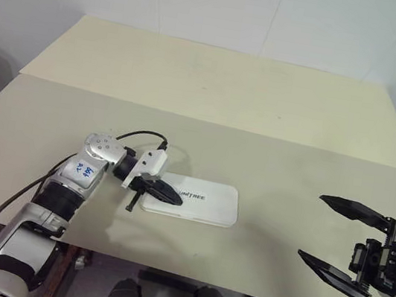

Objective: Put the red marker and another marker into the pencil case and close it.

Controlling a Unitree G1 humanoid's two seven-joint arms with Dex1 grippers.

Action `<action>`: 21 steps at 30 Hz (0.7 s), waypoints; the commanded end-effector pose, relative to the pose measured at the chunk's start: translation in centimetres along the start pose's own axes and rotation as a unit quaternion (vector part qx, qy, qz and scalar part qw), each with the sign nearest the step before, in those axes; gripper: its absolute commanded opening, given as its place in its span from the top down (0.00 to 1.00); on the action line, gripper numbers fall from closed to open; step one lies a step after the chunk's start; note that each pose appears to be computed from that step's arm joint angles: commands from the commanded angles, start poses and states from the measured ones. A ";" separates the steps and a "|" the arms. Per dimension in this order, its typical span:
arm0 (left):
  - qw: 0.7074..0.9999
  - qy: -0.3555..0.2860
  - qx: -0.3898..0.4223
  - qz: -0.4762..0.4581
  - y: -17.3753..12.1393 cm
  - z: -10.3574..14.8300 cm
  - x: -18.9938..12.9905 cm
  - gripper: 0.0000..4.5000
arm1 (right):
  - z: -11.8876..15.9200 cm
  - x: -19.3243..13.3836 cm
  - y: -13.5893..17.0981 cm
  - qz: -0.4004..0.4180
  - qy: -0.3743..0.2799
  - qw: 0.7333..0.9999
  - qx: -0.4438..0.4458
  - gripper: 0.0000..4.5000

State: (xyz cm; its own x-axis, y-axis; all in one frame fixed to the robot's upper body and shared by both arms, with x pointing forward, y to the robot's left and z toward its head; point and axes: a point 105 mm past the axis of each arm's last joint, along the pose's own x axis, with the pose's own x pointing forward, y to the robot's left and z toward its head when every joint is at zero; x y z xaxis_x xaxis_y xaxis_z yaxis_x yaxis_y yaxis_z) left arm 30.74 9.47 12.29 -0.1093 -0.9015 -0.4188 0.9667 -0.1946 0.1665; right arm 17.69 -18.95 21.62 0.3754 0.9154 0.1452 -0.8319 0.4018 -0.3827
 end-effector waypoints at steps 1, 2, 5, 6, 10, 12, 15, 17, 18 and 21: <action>0.996 -0.058 0.040 0.050 0.9 2.2 -0.9 0.99 | -0.1 0.2 -0.4 0.001 -0.004 1.000 -0.005 0.00; 0.994 -0.070 0.053 0.061 0.8 2.7 -1.3 0.99 | -0.2 0.3 -0.5 0.004 -0.004 1.000 -0.003 0.00; 0.986 -0.117 0.085 0.079 0.3 4.3 -2.3 0.99 | -0.4 0.5 -1.1 0.012 -0.006 1.000 -0.003 0.00; 0.979 -0.154 0.106 0.085 -0.2 5.4 -3.0 0.99 | -0.4 0.7 -1.4 0.016 -0.006 1.000 -0.004 0.00; 0.946 -0.258 0.169 0.099 -2.4 8.0 -5.4 0.99 | -0.5 1.1 -2.2 0.034 -0.007 0.999 -0.004 0.00; 0.936 -0.298 0.147 0.116 -3.5 7.9 -7.0 0.99 | -0.5 1.4 -2.6 0.047 -0.005 0.999 -0.002 0.00; 0.934 -0.304 0.126 0.137 -4.9 6.8 -8.8 0.99 | -0.6 1.4 -3.5 0.061 0.003 0.998 -0.005 0.00; 0.933 -0.311 0.116 0.143 -5.6 6.4 -9.8 0.99 | -0.7 1.3 -3.9 0.065 0.007 0.998 -0.006 0.00; 0.938 -0.298 0.108 0.142 -6.1 5.7 -10.3 0.99 | -0.7 1.3 -4.1 0.068 0.009 0.998 -0.007 0.00; 0.955 -0.236 0.089 0.153 -6.9 3.4 -12.3 0.99 | -0.8 1.4 -4.8 0.079 0.013 0.997 -0.009 0.00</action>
State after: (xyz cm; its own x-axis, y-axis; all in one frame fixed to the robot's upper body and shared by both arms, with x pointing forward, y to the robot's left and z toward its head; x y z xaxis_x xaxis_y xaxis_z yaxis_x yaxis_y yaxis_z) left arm 25.29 19.20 19.45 0.0629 -0.9836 0.1692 0.9314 0.1187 0.3441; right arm 22.55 -19.54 22.45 0.2669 0.9605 0.0789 -0.8762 0.2759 -0.3952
